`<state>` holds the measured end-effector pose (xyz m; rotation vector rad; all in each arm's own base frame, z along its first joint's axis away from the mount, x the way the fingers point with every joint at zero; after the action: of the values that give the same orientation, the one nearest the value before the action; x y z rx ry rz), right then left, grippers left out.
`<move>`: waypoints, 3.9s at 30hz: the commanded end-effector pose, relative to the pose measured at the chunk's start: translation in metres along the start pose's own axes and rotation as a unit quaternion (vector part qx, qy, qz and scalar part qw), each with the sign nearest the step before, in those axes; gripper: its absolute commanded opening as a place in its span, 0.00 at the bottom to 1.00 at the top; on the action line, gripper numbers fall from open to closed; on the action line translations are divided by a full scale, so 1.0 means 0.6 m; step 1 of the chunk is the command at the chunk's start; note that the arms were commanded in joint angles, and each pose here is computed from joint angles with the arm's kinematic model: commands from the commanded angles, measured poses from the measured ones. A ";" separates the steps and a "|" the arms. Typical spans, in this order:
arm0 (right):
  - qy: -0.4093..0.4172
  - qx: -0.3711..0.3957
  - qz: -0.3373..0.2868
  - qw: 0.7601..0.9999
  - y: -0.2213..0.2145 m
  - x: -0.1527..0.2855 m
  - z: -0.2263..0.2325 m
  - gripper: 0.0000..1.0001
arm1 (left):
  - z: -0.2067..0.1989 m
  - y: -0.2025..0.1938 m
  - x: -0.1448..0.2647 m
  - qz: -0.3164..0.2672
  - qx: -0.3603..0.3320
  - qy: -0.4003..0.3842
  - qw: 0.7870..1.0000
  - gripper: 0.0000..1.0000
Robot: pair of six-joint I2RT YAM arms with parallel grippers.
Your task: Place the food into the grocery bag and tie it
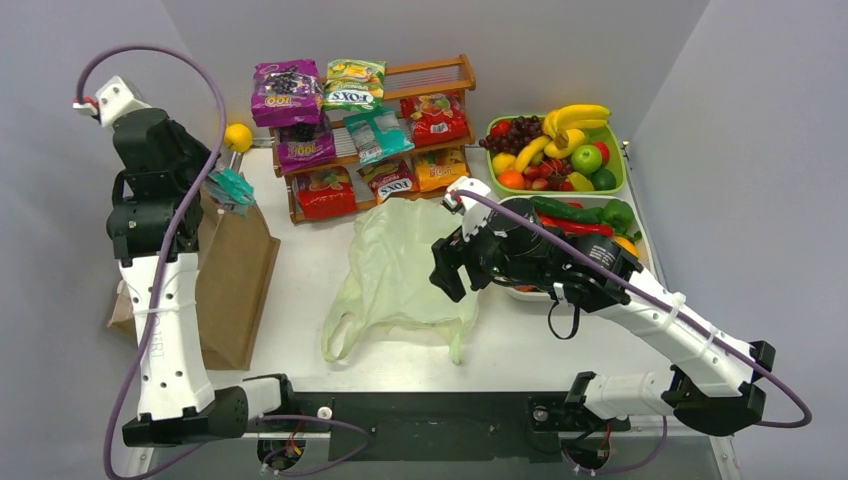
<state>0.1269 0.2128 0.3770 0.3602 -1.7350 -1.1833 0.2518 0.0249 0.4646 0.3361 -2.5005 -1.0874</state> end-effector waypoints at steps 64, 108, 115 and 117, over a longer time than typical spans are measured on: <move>-0.138 -0.020 -0.014 0.990 0.064 -0.055 0.011 0.70 | -0.008 -0.175 0.036 0.123 -0.093 -0.085 0.984 0.84; -0.156 -0.312 -0.258 0.901 0.238 -0.097 -0.307 0.66 | 0.178 -0.365 0.188 0.301 -0.170 -0.249 0.905 0.83; -0.123 -0.338 -0.282 0.889 0.266 -0.154 -0.328 0.63 | 0.193 -0.337 0.187 0.241 -0.145 -0.223 0.933 0.82; -0.113 -0.351 -0.291 0.883 0.270 -0.182 -0.338 0.62 | 0.197 -0.328 0.189 0.225 -0.136 -0.223 0.939 0.82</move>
<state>0.3773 0.2414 0.4468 0.1690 -1.3919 -2.1864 0.1122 -0.0825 0.2627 -0.7391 -2.4914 -1.3927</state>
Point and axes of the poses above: each gripper's point midway between its finger pads, its own x axis back along the fingers, its own z axis along the line the jaws close on, y = z × x, the point moved 9 cm from there along x, back along the fingers, and after that the axes turned 13 degrees about x, right-handed, at the moved point
